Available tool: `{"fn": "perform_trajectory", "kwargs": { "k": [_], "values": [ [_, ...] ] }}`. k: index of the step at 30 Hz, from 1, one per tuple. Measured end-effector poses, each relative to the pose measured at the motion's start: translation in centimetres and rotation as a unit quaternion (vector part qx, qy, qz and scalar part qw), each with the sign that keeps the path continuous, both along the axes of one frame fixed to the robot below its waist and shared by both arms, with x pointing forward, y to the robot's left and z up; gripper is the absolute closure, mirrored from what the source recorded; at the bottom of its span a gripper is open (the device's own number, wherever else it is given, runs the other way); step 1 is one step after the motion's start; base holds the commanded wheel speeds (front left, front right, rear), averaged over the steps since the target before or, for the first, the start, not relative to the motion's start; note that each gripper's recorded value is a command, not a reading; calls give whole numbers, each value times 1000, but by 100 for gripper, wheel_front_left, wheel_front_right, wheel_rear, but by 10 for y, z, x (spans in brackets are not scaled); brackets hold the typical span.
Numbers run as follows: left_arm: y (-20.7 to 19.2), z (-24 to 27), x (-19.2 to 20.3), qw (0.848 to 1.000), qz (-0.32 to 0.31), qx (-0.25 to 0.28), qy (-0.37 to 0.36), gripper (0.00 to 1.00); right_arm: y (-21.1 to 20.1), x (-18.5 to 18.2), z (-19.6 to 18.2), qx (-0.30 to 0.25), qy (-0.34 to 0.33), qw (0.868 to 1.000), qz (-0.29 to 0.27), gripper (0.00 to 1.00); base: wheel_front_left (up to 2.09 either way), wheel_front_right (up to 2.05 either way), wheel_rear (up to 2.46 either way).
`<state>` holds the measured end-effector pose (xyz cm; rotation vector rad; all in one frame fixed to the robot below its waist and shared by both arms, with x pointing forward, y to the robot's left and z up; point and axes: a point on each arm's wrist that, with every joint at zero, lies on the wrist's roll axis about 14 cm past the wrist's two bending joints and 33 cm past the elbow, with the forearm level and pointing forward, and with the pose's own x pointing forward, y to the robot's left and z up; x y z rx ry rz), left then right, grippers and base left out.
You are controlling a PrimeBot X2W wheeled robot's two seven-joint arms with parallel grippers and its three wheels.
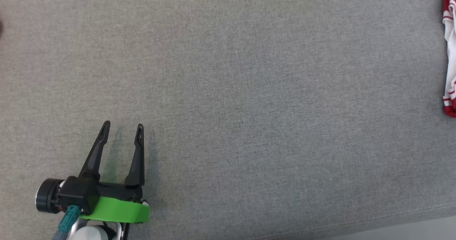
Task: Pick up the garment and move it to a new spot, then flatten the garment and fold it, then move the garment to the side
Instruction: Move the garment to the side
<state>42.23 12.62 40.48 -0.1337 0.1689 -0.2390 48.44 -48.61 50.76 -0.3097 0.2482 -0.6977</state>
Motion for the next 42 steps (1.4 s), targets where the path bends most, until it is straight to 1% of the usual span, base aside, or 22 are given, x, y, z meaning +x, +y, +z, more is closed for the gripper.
{"fn": "perform_trajectory", "kwargs": {
  "k": [4,6,9,12,17,18,22,24,28,31,38,42],
  "values": [
    [0,13,-4,1000,8,-5,-13,0,22,9,22,-29,-37,998,48,0,0,0,0],
    [1,21,-7,1000,14,-9,-22,0,33,6,32,-42,-61,995,73,0,0,0,0],
    [6,30,-15,999,25,-11,-28,0,59,-2,34,-52,-74,989,121,0,0,0,0],
    [13,39,-27,999,39,-12,-34,0,92,-13,32,-44,-92,980,171,0,0,0,0],
    [26,51,-50,997,62,-10,-45,0,144,-50,20,-13,-108,966,237,0,0,0,0],
    [29,54,-55,997,68,-10,-47,0,160,-58,15,-10,-104,960,258,0,0,0,0],
    [39,64,-71,994,91,-12,-59,0,207,-87,9,22,-120,946,301,0,0,0,0],
    [44,69,-77,993,100,-11,-66,0,225,-96,9,33,-128,939,318,0,0,0,0],
    [55,70,-93,990,120,-8,-68,0,263,-116,-2,60,-119,925,356,0,0,0,0],
    [59,72,-102,989,126,-3,-71,0,283,-127,-7,77,-116,917,374,0,0,0,0],
    [65,77,-113,987,135,-4,-82,0,302,-142,-18,101,-105,910,389,0,0,0,0],
    [62,79,-111,988,130,-4,-85,0,303,-146,-21,105,-103,910,388,0,0,0,0]
  ]
}}
